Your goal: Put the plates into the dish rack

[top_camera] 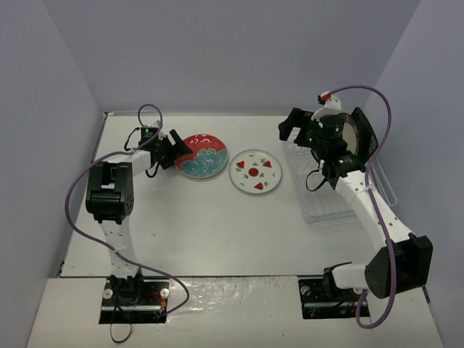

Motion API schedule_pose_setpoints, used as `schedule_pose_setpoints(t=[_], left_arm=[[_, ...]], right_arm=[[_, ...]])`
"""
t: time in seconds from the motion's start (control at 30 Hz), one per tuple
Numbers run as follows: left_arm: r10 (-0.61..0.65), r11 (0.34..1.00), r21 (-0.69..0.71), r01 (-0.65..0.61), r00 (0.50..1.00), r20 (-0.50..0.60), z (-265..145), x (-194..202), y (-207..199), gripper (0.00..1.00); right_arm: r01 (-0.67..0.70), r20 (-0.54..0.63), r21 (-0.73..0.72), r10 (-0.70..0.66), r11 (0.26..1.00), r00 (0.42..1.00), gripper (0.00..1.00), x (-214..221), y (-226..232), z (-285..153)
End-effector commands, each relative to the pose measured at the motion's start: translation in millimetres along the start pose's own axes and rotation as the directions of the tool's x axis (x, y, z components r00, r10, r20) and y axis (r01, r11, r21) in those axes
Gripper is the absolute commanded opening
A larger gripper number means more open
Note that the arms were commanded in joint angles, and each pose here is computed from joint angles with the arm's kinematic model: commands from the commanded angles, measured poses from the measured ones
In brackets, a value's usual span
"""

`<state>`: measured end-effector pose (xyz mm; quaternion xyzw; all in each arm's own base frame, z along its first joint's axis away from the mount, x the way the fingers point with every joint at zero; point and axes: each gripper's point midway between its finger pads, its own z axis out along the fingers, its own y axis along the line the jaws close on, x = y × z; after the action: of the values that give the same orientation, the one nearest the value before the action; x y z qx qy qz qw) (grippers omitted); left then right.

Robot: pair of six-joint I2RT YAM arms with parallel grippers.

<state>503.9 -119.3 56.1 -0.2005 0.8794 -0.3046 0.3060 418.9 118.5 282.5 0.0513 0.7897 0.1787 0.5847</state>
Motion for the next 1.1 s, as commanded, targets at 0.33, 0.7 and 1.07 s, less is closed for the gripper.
schedule_pose_setpoints(t=[0.33, 0.7, 1.07], left_arm=[[-0.052, 0.999, -0.006, 0.052, 0.998, -0.018, 8.3, 18.5, 22.5, 0.02], [-0.139, 0.940, 0.328, 0.091, 0.982, 0.126, -38.2, -20.5, -13.6, 0.00], [-0.133, 0.918, 0.393, 0.053, 0.974, 0.181, -92.5, -27.1, -55.7, 0.00]], right_arm=[[-0.022, 0.162, -0.043, 0.029, 0.999, 0.986, 1.00, -42.3, 11.7, -11.1], [-0.028, 0.051, -0.157, 0.036, 0.987, 0.998, 1.00, -11.3, 28.4, -0.5], [-0.204, -0.238, -0.314, 0.132, 0.927, 0.962, 1.00, 81.5, 96.2, 46.7]])
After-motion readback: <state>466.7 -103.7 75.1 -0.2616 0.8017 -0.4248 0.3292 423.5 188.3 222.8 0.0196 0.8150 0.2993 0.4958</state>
